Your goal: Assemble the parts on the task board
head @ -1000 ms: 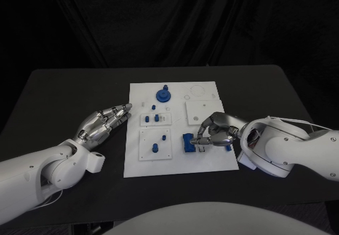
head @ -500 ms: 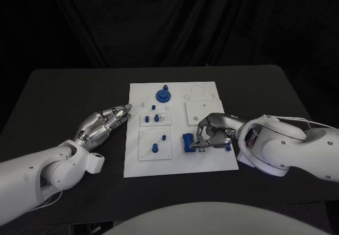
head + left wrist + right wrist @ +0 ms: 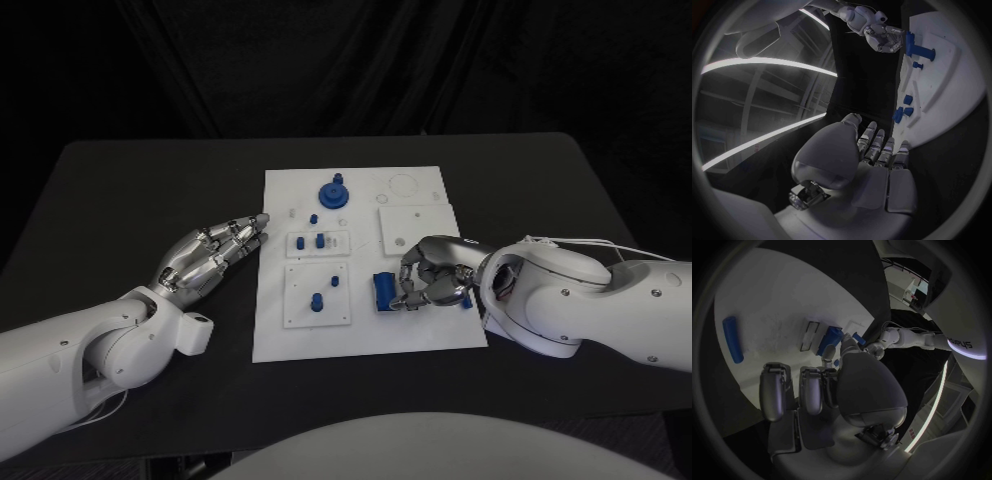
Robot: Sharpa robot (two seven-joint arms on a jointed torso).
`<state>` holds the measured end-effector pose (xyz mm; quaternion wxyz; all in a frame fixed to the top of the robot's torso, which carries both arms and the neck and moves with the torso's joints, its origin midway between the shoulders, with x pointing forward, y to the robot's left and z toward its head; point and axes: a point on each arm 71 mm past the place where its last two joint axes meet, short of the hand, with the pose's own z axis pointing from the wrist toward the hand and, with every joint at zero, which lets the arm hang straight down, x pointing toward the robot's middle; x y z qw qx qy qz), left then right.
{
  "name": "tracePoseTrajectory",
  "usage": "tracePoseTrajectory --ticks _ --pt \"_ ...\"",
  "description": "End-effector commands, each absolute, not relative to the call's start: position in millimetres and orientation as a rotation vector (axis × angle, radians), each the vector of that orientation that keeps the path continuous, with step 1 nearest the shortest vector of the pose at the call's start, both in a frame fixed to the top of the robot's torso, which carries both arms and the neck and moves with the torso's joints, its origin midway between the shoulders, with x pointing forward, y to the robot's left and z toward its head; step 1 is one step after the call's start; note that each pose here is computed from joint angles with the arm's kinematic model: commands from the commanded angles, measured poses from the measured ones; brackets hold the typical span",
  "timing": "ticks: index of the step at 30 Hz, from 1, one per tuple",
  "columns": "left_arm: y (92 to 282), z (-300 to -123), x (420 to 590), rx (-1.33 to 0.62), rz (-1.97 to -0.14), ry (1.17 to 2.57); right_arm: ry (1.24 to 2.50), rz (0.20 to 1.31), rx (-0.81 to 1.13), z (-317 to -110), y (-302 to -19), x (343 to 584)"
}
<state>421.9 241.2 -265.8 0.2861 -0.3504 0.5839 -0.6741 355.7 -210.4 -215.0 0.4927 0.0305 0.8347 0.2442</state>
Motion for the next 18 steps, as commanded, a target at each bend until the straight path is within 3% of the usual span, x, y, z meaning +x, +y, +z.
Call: tracePoseTrajectory --ticks 1,18 --pt "240.8 -264.5 420.2 -0.921 -1.84 1.534 2.041 0.546 0.075 -218.5 -212.9 356.7" --pt "240.4 -265.4 419.9 -0.924 -1.842 1.54 2.053 0.547 0.056 -221.9 -211.6 360.0"
